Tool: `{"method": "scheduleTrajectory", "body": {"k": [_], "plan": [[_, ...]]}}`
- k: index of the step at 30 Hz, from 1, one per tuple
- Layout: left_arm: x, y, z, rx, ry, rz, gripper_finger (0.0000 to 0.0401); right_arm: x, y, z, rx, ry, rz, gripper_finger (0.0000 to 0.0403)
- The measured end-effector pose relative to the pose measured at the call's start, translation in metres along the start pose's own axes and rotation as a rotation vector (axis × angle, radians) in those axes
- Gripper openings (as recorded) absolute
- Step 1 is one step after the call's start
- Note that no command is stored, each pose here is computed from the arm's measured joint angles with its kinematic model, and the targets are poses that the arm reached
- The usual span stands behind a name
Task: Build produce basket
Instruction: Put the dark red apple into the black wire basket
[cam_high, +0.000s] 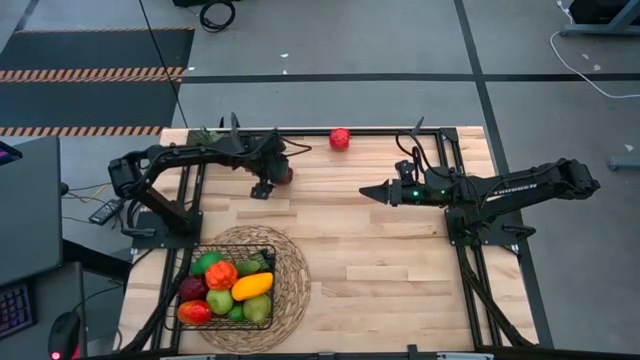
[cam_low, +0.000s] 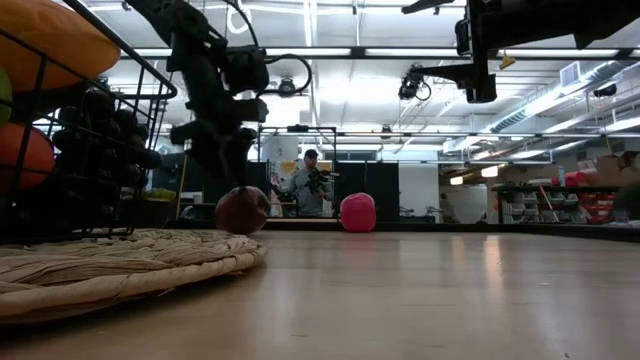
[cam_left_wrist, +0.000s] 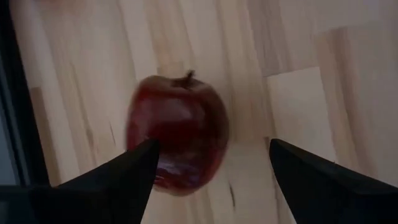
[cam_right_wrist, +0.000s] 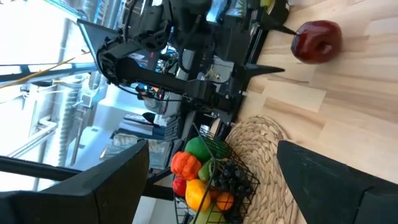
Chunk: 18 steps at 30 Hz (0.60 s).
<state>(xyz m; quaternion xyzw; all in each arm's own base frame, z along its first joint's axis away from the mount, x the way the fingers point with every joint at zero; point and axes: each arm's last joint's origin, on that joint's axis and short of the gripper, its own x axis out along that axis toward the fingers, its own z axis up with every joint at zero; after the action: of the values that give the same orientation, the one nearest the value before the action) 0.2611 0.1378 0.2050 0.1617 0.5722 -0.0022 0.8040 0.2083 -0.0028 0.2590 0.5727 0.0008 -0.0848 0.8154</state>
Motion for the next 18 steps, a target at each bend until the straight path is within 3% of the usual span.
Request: {"method": "scheduleTrajectory", "body": {"k": [4,10,18], "plan": [[0.008,0.002,-0.003,0.032,-0.039,0.048,0.0315,0.0,0.0,0.0,0.003,-0.003,-0.001,0.0357],[0.011,0.01,-0.008,-0.04,-0.039,0.133,0.0315,0.0,0.0,0.0,0.022,-0.003,0.0,0.0357],[0.026,0.019,-0.015,-0.13,0.0,0.121,0.0314,0.0,0.0,0.0,0.023,-0.003,0.0,0.0357]]}}
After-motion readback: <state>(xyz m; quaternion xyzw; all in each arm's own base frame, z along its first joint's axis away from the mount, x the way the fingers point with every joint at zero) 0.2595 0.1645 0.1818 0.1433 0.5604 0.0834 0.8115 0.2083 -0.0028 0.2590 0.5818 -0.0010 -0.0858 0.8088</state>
